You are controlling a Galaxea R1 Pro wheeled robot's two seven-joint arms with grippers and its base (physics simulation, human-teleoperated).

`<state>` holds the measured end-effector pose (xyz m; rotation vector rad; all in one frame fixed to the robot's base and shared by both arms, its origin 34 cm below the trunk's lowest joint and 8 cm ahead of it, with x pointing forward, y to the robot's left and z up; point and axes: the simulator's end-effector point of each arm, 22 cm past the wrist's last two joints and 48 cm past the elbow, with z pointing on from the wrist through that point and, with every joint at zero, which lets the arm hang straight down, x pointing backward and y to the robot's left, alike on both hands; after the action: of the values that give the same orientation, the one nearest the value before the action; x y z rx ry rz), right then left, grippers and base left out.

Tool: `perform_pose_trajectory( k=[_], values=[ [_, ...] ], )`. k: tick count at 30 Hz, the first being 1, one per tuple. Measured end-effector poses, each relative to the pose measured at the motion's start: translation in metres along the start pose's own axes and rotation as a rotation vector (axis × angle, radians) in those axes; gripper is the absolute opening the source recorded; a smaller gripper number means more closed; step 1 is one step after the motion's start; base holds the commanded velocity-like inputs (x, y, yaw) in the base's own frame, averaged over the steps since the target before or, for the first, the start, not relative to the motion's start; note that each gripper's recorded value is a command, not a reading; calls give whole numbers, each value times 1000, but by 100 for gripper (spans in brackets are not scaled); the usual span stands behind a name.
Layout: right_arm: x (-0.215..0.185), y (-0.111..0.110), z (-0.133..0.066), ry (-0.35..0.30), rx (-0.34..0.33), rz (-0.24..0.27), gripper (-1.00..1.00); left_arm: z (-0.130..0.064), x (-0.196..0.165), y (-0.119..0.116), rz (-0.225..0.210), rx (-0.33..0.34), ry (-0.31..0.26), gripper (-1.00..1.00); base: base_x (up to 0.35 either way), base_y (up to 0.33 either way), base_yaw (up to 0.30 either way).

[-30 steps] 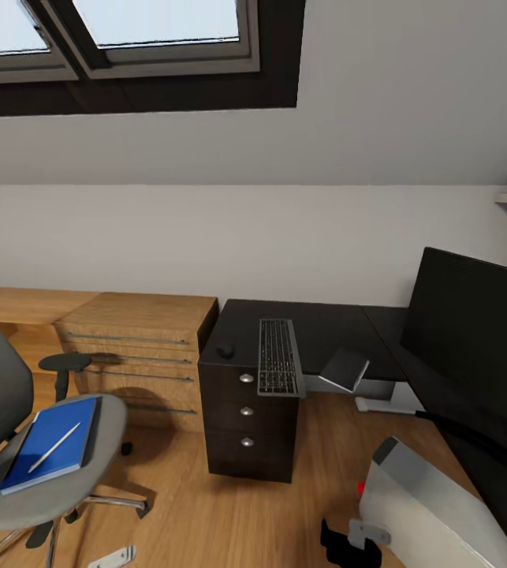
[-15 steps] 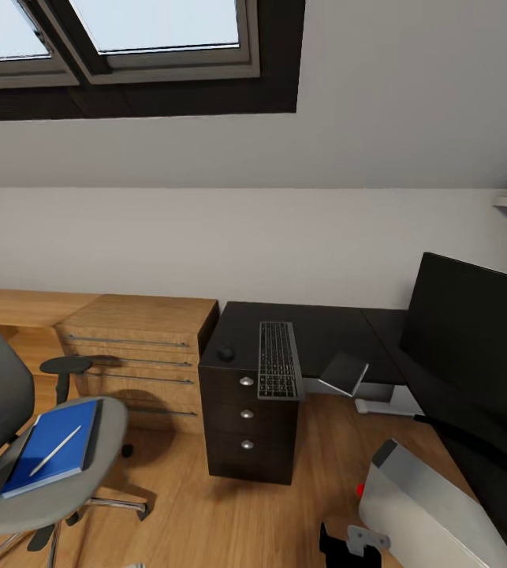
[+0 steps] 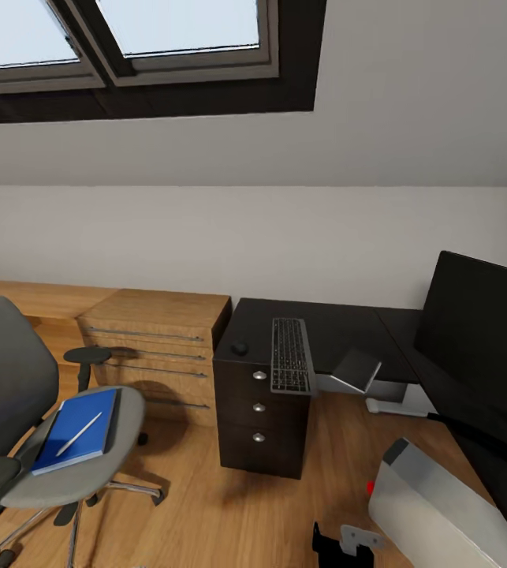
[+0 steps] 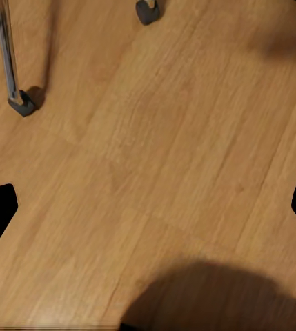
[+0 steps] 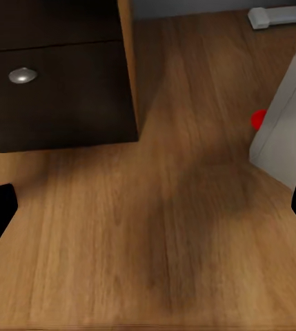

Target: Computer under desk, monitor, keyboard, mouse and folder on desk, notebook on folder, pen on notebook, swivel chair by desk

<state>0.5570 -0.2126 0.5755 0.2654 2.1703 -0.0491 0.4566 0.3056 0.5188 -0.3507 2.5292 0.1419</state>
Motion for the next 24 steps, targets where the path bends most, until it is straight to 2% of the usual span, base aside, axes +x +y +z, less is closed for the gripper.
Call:
perform_pose_trajectory(
  k=[17, 21, 24],
  values=[
    [12, 8, -1, 25, -7, 1, 100, 2, 8, 4, 1, -8, 16, 100, -6, 2, 161],
    [14, 7, -1, 29, -7, 0, 100, 3, 5, 6, -3, -12, -1, 100, 0, 0, 204],
    [16, 7, -1, 32, -6, 0, 100, 3, -4, 7, -11, -16, -40, 100, 0, 0, 219]
  ],
)
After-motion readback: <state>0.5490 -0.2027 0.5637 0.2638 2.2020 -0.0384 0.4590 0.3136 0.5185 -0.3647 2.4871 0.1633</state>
